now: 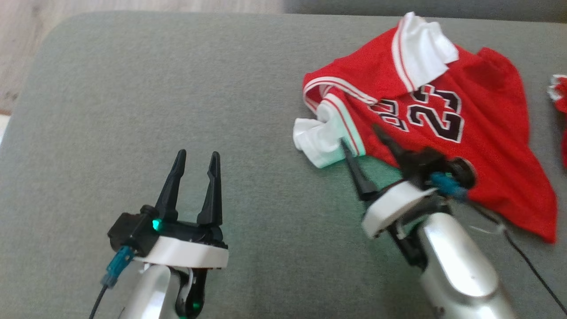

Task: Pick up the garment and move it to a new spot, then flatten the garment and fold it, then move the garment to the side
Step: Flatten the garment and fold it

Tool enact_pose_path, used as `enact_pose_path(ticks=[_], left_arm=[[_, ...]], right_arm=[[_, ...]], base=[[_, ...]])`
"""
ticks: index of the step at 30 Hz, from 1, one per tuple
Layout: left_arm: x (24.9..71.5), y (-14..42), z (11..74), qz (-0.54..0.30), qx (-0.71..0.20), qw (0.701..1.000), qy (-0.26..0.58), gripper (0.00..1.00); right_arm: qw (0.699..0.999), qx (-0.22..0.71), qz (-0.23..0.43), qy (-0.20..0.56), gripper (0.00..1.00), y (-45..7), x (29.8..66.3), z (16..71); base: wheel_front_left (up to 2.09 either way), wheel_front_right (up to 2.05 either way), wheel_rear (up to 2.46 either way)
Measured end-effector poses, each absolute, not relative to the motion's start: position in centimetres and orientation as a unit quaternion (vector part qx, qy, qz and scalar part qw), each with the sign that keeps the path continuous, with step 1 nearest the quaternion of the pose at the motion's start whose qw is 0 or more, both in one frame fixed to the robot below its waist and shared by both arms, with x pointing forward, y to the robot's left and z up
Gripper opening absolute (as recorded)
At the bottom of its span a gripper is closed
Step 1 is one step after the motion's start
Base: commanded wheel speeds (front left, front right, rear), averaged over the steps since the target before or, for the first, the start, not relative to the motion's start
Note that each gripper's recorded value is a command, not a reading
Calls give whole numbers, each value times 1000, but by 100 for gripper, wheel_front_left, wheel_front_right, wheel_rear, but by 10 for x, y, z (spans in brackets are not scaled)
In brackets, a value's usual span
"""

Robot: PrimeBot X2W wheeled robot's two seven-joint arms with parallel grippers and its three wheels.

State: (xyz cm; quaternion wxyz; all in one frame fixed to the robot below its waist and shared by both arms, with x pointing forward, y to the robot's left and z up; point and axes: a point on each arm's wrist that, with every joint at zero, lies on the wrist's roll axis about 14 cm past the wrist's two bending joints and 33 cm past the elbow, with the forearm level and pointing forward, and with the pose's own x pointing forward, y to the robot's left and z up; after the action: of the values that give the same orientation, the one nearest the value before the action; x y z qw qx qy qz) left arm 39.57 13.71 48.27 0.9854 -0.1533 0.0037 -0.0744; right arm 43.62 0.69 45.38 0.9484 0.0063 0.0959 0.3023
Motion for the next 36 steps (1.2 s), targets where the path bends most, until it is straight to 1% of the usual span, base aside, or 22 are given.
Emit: enact_pose_path(ticks=[4,6,12,15,20,21,22,28,31,36], left_arm=[[392,145,476,-60,-153,986,13,100],[390,147,474,-54,-155,986,16,100],[388,158,476,-36,-155,987,14,100],[388,162,476,-30,-153,988,13,100],[388,164,471,-25,-155,987,19,100],[388,164,471,-25,-155,987,20,100],[389,162,471,-27,-155,987,20,100],[391,158,474,-35,-154,987,16,100],[393,153,477,-44,-152,987,11,100],[396,147,485,-56,-150,987,1,100]], right_arm=[[919,-27,372,128,100,49,422,435],[908,-59,386,153,100,55,421,420],[885,-149,390,204,100,49,432,385],[877,-164,388,229,100,46,434,373],[876,-171,381,242,100,45,445,369],[876,-170,380,244,75,44,446,369],[879,-159,377,242,0,43,447,371],[890,-127,380,218,0,43,443,381],[891,-93,402,188,0,55,428,395],[883,-41,451,124,0,85,403,433]], base=[[0,0,0],[0,0,0],[0,0,0],[0,0,0],[0,0,0],[0,0,0],[0,0,0],[0,0,0],[0,0,0],[0,0,0]])
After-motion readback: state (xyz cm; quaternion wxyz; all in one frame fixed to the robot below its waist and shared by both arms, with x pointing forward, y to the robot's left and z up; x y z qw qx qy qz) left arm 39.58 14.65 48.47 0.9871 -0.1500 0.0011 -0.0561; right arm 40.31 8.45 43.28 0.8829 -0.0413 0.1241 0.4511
